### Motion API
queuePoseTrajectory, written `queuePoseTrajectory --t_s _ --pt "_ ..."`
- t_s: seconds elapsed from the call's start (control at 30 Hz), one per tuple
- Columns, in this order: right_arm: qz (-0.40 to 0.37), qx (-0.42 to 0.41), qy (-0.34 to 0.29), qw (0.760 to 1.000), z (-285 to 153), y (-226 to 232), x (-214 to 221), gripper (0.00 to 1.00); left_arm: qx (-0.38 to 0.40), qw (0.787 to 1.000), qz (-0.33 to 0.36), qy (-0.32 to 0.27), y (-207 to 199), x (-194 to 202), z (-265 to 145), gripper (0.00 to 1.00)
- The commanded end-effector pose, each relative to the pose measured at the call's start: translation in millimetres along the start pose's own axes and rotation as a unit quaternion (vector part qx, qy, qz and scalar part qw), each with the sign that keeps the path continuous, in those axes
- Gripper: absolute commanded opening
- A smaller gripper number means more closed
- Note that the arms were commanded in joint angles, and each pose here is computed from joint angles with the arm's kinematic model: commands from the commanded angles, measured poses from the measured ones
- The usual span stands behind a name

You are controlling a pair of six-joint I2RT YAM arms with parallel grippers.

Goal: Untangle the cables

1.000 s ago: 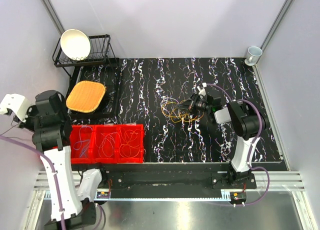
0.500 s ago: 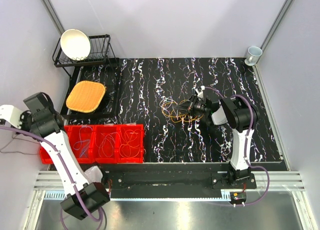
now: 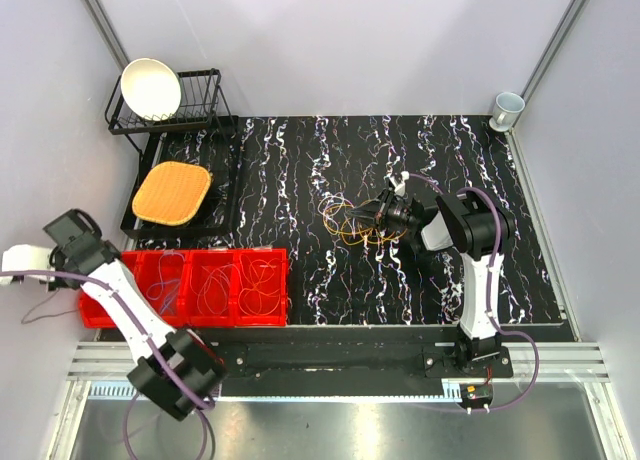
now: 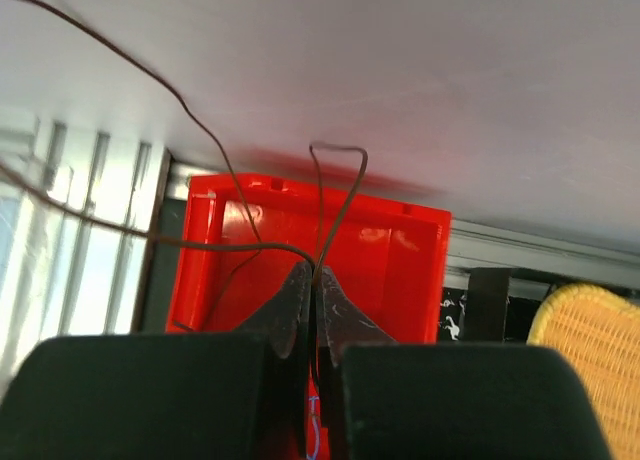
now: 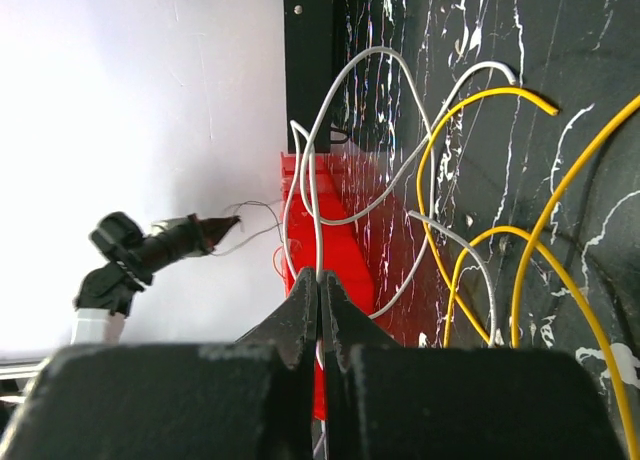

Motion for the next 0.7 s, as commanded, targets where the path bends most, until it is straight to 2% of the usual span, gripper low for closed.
queuePoseTrajectory --t_s 0.0,0.07,0.3,0.37,0.47,0.57,0.67 --pt "-0.022 -0.033 0.007 0.999 2 13 -4 0.00 0.019 0.994 -0.095 0.059 0 15 27 0.00" --pt "-0.018 -0.037 0.008 0.999 3 12 -3 0.00 0.002 0.990 -0.118 0.071 14 22 37 0.00" --pt "-0.006 -0.044 0.010 0.999 4 8 -4 0.00 0.017 0.988 -0.136 0.069 10 21 40 0.00" --pt "-0.001 -0.047 0.011 0.999 4 9 -4 0.00 0.043 0.987 -0.129 0.087 -1 29 48 0.01" --pt "-0.002 -0.048 0.010 0.999 4 10 -4 0.00 0.096 0.975 -0.117 0.162 -25 52 55 0.00" --pt "-0.002 -0.049 0.011 0.999 4 10 -3 0.00 0.136 0.964 -0.112 0.198 -43 61 58 0.00" --pt "0.000 -0.052 0.011 0.999 4 10 -3 0.00 0.162 0.958 -0.111 0.210 -54 65 57 0.00"
Point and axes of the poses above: each gripper's point midway between its finger pads, its own z axis out along the fingers, its own y axis along the line the jaws close on, x = y × z, the point moved 2 cm from there along -z, back along the fingers
